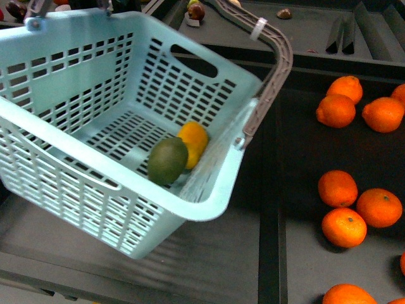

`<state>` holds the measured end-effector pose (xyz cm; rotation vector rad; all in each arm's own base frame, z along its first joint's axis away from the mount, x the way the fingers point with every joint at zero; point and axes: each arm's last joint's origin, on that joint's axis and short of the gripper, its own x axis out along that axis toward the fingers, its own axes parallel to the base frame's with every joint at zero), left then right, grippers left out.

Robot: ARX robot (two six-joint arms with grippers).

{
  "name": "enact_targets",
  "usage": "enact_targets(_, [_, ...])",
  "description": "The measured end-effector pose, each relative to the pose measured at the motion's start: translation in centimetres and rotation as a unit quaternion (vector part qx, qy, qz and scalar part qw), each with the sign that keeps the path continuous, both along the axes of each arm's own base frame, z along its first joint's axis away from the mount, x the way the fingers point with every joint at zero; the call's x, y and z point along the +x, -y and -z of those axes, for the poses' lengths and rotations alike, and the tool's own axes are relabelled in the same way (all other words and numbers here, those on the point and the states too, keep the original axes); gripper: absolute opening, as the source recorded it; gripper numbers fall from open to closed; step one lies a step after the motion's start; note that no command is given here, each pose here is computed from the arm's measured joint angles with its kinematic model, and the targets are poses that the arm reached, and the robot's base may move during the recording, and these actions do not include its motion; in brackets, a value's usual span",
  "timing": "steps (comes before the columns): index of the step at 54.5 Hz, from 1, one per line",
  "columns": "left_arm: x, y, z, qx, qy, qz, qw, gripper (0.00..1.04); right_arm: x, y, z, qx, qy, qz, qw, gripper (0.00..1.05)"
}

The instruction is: Pick mango and avocado into basket

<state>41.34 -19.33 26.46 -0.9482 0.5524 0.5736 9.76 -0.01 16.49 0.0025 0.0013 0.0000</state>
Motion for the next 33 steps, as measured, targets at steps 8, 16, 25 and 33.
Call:
enact_targets(8, [2.1,-3.6,1.6,-0.043,0.028,-0.033,0.998,0.14,0.0,0.0,0.0,0.0,0.0,0.0,1.0,0.97])
enact_targets(16, [3.6,-6.0,3.8,-0.085,0.043,-0.061,0.994,0.14,0.0,0.0,0.0,0.0,0.0,0.0,1.0,0.97])
enact_targets(25, [5.2,-6.4,6.5,-0.113,0.044,-0.05,0.991,0.14,0.0,0.0,0.0,0.0,0.0,0.0,1.0,0.97])
enact_targets(33, [5.8,-6.2,8.6,-0.127,0.032,-0.032,0.991,0.14,0.0,0.0,0.0,0.0,0.0,0.0,1.0,0.97])
